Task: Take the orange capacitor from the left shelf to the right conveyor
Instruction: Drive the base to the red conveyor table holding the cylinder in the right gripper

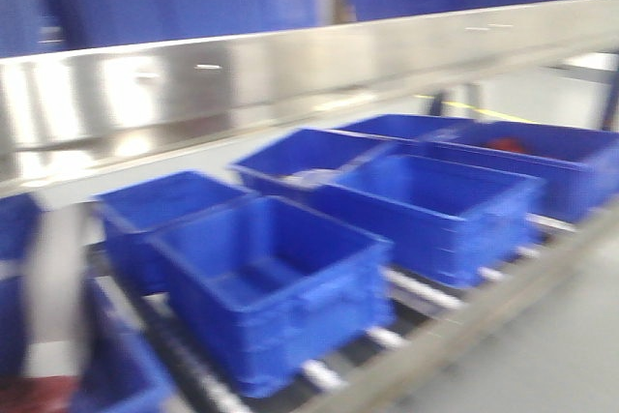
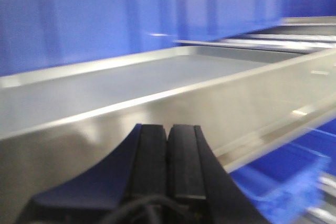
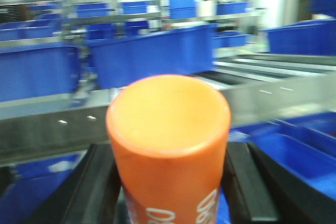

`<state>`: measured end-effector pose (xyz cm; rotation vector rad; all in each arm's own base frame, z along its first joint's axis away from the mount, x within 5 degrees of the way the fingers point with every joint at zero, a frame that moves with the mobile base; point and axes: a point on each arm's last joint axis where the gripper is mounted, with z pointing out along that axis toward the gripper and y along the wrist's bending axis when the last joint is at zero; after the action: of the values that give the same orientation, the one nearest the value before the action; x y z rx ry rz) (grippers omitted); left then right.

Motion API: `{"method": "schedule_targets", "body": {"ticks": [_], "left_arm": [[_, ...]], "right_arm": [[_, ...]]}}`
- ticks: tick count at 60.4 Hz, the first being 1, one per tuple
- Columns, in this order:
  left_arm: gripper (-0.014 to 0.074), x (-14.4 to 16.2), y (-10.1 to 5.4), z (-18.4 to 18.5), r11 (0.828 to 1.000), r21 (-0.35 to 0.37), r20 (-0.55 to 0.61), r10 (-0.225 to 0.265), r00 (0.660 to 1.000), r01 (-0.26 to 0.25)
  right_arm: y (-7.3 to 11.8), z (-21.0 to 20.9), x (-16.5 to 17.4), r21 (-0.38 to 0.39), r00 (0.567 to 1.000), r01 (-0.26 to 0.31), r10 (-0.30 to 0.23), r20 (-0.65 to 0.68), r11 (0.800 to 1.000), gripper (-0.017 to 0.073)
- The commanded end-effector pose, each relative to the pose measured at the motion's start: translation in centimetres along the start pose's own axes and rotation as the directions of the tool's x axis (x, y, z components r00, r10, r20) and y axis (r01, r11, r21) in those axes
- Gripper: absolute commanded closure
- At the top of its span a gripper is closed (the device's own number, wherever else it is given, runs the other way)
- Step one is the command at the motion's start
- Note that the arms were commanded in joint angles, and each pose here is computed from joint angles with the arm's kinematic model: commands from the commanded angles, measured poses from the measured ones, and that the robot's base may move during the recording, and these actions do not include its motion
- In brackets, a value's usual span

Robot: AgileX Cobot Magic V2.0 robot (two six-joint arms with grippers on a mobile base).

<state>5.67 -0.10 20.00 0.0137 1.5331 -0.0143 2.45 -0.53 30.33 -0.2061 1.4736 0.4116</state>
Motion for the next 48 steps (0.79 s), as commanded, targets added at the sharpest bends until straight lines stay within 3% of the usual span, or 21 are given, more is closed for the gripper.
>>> {"method": "schedule_targets", "body": {"ticks": [1, 48], "left_arm": [[0.0699, -1.00, 0.01, -0.01, 1.000, -0.001, 0.086, -0.006, 0.996, 0.006], [0.0699, -1.00, 0.01, -0.01, 1.000, -0.001, 0.086, -0.006, 0.996, 0.006]], "right_arm": [[0.28, -0.68, -1.54, -0.038, 0.993, 0.018, -0.013, 0.116, 0.999, 0.0505], [0.29, -0.68, -1.55, -0.038, 0.993, 0.018, -0.014, 0.117, 0.999, 0.0505]]}}
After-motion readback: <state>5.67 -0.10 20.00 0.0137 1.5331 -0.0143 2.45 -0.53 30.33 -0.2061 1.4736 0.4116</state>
